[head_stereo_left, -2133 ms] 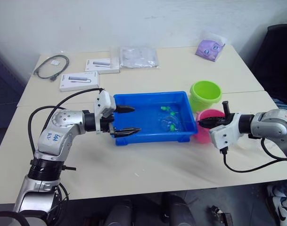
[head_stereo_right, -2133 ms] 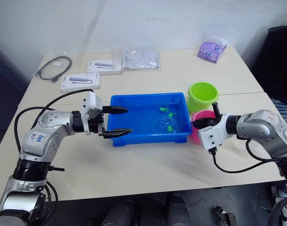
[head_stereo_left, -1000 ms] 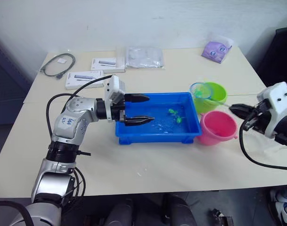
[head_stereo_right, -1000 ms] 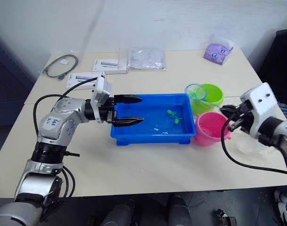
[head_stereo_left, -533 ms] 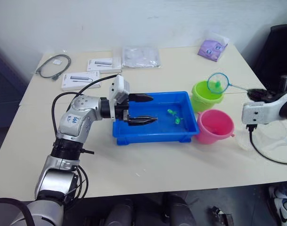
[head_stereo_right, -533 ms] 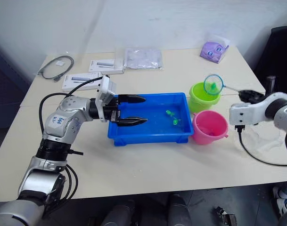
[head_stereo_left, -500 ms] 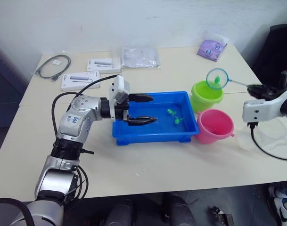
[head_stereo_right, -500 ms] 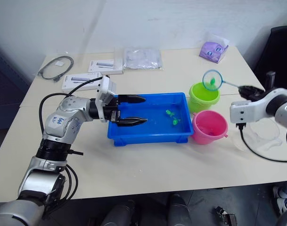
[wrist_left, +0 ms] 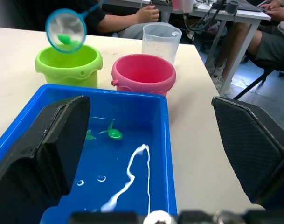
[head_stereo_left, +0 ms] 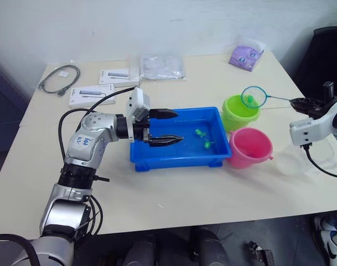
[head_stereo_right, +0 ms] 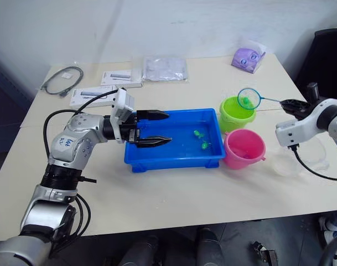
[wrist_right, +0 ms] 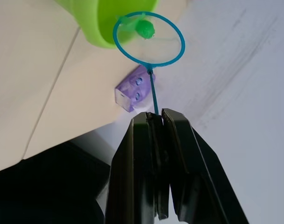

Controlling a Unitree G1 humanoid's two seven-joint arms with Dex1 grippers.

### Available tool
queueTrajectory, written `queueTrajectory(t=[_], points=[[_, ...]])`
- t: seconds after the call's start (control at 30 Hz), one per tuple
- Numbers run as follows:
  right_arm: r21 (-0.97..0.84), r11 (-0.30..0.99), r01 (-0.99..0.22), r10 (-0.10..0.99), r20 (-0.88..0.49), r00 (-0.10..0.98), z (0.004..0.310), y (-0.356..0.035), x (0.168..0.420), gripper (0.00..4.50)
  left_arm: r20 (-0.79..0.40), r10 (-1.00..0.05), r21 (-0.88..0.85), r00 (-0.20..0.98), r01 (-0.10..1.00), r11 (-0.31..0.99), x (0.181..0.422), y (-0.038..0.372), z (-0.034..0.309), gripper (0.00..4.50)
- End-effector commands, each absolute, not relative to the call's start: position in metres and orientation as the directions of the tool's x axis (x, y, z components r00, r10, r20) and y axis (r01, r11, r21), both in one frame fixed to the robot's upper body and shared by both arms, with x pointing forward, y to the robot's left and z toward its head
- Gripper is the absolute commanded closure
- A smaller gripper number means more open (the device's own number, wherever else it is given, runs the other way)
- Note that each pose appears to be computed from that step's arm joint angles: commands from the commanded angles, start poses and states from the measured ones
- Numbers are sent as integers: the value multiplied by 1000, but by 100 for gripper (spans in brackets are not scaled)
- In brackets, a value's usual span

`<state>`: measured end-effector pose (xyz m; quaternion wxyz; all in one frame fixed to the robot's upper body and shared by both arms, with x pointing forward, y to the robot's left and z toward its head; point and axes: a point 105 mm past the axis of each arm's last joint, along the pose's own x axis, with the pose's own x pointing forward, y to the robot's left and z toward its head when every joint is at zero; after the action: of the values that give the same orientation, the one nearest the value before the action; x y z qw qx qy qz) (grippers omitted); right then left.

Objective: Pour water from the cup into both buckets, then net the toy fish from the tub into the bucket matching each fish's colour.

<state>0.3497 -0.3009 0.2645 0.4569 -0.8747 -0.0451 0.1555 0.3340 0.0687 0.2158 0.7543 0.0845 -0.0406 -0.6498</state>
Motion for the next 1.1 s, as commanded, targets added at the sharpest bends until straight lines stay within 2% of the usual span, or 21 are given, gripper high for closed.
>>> queueTrajectory(t=[0.03, 0.1, 0.17, 0.3, 0.37, 0.5, 0.6, 0.73, 1.1], points=[[-804, -595, -28, 269, -231, 935, 266, -293, 348, 450, -29, -987, 237, 156, 961, 145, 332, 71, 227, 1], [-809, -588, -12, 259, -203, 944, 276, -295, 349, 450, -27, -987, 239, 160, 960, 149, 332, 72, 227, 1], [-798, -602, -37, 252, -233, 939, 273, -295, 348, 450, -22, -986, 235, 164, 960, 154, 332, 72, 228, 1], [-838, -542, -64, 218, -213, 952, 269, -312, 347, 450, -39, -985, 240, 170, 958, 156, 332, 73, 222, 1], [-832, -551, -66, 240, -233, 942, 264, -308, 345, 450, -37, -985, 238, 171, 958, 158, 332, 73, 222, 1], [-895, -446, 3, 310, -151, 939, 291, -293, 345, 450, -39, -985, 235, 170, 959, 157, 331, 74, 222, 1], [-871, -492, -7, 461, -267, 846, 277, -260, 329, 450, -79, -985, 214, 154, 968, 134, 327, 78, 213, 1], [-846, -533, 2, 558, -350, 752, 262, -233, 318, 450, -150, -979, 201, 139, 974, 108, 321, 83, 196, 1], [-777, -629, 1, 605, -489, 628, 230, -205, 329, 450, -149, -973, 200, 173, 969, 142, 313, 88, 195, 1]])
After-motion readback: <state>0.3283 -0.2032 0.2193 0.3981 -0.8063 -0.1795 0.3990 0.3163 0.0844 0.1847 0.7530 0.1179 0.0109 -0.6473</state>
